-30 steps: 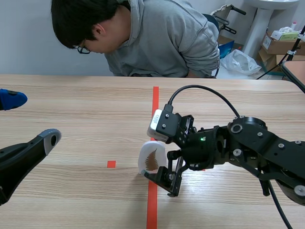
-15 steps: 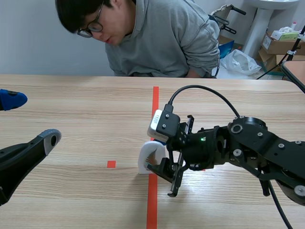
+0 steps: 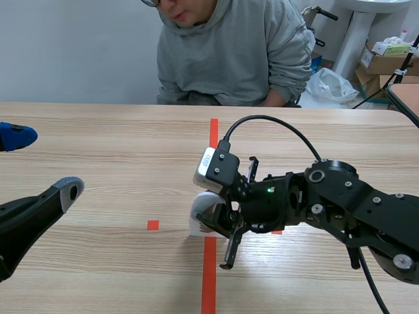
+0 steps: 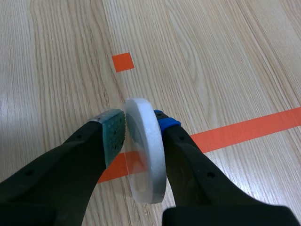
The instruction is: Do the leaf sorting experiment
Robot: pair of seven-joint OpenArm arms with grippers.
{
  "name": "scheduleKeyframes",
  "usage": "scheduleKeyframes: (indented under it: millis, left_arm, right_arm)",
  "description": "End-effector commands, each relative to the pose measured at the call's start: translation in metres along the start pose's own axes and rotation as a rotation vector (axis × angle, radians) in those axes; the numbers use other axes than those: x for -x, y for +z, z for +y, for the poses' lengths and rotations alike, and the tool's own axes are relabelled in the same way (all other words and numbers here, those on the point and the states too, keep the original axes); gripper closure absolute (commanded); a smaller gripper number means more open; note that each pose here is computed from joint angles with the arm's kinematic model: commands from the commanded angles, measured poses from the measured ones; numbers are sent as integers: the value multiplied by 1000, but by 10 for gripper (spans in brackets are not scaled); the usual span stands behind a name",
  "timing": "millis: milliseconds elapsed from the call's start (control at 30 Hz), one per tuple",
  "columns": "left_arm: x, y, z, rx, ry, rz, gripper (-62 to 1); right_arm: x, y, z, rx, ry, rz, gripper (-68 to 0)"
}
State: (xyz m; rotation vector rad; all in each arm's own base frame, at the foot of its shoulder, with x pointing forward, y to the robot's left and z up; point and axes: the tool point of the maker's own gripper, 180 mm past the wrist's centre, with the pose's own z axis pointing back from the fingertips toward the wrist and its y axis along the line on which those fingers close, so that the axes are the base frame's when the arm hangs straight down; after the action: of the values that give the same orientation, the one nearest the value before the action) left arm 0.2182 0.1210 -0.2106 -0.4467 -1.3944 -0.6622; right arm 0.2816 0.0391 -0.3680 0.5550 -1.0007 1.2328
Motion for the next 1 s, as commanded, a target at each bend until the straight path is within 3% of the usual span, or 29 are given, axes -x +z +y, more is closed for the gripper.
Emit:
scheduleKeyframes:
  millis: [0,267,567,767,967]
  left_arm:
    - [-6,0,-1,1,10,-28,-602]
    - [-6,0,-1,1,10,-28,-602]
    - [-6,0,-1,1,10,-28,-602]
    - [-6,0,-1,1,10,-28,-602]
    - [-6,0,-1,1,10,-28,-602]
  right_arm:
    - [-6,1,-3,8,3,-21,-111]
    - [-3,1,2,2,-7,-19,-9]
    - [-8,1,-1,9,-12,-38,-9]
    - [-21,11,-20,64,-90,-88,-9]
    - [-6,33,-47,180,-204,-88,-9]
